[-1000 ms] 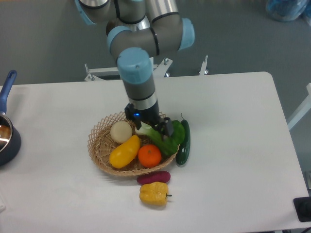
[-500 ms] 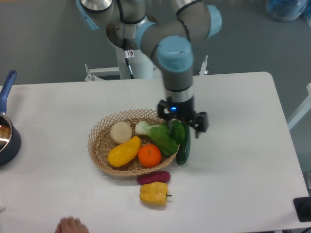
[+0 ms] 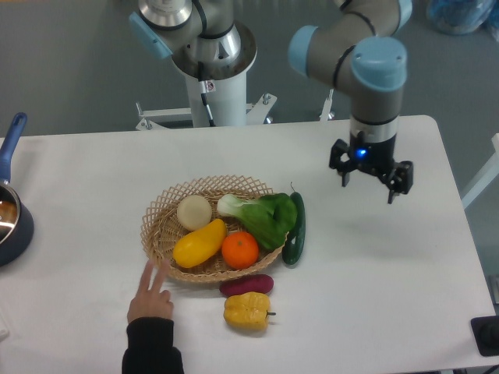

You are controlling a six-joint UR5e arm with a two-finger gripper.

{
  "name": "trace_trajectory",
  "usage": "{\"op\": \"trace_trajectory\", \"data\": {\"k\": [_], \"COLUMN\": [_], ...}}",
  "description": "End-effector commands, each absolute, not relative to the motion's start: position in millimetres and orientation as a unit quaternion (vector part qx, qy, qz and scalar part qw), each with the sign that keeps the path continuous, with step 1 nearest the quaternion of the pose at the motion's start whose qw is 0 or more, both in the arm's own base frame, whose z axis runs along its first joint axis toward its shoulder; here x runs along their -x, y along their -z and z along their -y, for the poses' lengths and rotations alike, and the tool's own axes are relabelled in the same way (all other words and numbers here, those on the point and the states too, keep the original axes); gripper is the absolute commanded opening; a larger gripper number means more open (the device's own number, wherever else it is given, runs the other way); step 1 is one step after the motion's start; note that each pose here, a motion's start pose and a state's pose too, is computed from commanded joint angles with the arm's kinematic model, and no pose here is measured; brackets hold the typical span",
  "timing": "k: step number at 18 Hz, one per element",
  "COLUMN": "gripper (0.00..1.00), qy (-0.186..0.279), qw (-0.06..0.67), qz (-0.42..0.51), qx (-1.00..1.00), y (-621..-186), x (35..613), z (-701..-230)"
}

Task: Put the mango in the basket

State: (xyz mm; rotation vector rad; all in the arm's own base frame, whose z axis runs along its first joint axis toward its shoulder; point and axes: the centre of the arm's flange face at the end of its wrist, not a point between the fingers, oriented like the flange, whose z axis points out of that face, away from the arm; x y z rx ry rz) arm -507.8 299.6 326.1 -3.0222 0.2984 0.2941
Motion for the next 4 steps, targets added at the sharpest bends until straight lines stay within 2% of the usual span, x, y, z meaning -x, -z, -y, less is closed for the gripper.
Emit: {"op": "trace_trajectory", "data": {"k": [4], "gripper": [1.00], "qy": [-0.095], "qw": [0.043], "qz": [-0.107], "qx": [0.989], "y": [-323.9], "x": [507.2], "z": [-298.3]}}
